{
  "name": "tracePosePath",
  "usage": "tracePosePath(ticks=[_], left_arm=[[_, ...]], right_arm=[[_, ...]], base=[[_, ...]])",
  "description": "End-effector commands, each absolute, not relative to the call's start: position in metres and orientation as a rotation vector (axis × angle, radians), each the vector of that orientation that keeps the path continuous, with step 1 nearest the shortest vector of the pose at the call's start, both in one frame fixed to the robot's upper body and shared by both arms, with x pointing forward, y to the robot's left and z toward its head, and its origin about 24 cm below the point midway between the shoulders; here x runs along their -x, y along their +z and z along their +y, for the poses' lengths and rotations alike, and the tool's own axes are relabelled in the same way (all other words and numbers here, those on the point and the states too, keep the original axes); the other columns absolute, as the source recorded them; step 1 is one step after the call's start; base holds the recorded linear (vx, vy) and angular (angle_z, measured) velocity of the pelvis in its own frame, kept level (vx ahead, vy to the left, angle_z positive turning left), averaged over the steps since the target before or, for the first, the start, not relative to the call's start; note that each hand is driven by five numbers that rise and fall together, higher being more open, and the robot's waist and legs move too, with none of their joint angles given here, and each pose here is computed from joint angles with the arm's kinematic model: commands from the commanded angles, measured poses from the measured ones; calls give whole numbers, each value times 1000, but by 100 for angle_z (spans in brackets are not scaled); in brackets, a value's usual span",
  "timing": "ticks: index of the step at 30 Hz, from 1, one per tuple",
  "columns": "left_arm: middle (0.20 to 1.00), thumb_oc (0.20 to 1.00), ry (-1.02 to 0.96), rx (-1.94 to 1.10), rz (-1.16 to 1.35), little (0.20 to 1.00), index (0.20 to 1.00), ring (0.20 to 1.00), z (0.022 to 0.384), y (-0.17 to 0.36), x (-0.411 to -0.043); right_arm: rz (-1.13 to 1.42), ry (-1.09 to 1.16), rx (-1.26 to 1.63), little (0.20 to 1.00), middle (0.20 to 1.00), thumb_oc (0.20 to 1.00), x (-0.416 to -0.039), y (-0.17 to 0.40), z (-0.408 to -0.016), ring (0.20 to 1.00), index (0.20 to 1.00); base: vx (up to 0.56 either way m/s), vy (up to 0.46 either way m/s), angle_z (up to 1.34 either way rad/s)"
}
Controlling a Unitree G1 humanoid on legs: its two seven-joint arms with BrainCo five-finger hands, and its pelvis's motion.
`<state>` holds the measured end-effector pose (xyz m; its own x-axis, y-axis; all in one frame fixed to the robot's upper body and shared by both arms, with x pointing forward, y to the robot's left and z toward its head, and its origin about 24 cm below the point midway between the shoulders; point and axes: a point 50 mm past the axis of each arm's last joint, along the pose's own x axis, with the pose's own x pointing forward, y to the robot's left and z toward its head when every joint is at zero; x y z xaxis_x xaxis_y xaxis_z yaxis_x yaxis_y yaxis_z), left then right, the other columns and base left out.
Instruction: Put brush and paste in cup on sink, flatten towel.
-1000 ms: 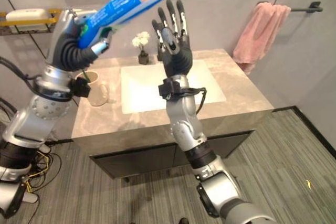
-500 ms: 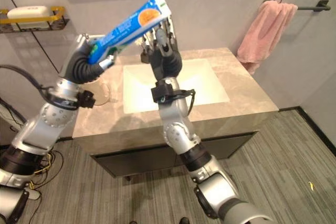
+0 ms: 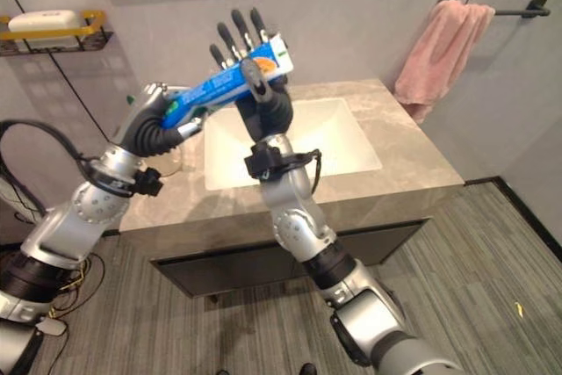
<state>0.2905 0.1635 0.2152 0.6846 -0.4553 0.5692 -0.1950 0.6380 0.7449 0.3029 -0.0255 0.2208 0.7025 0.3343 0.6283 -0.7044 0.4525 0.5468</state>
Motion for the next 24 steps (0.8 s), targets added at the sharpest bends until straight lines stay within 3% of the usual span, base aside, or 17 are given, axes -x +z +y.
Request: tracePosePath(ticks=[1, 3, 6, 9, 10, 11, 17, 24], left_arm=[[200, 200, -126, -938, -908, 200, 200, 200, 170, 244, -291], [200, 200, -120, -926, -906, 200, 200, 200, 169, 244, -292], [200, 200, -125, -898, -927, 200, 200, 200, 162, 247, -293], [200, 200, -120, -873, -937, 200, 200, 200, 159, 248, -294], [533, 533, -112, -874, -932, 533, 533, 533, 159, 247, -294], [1000, 1000, -108, -884, -934, 1000, 1000, 1000, 160, 247, -293], [1000, 1000, -4, -915, -896, 1000, 1000, 1000, 181, 236, -282], [1000, 1000, 111, -1080, -979, 1000, 1000, 1000, 211, 259, -251]], right_arm=[[-577, 776, -890, 586, 586, 586, -294, 253, -16, 586, 586], [-561, 776, -875, 526, 526, 526, -294, 250, -14, 526, 526], [-561, 773, -873, 200, 200, 200, -294, 250, -15, 200, 200], [-569, 762, -870, 200, 200, 200, -294, 251, -17, 200, 200], [-579, 754, -867, 200, 200, 200, -294, 252, -18, 200, 200], [-588, 748, -866, 200, 200, 200, -294, 253, -20, 200, 200], [-631, 677, -897, 200, 200, 200, -298, 260, -30, 200, 200], [-764, 596, -883, 200, 200, 200, -295, 273, -55, 200, 200]], base=[[0, 0, 0], [0, 0, 0], [0, 0, 0], [0, 0, 0], [0, 0, 0], [0, 0, 0], [2, -6, 2], [9, -14, 30]])
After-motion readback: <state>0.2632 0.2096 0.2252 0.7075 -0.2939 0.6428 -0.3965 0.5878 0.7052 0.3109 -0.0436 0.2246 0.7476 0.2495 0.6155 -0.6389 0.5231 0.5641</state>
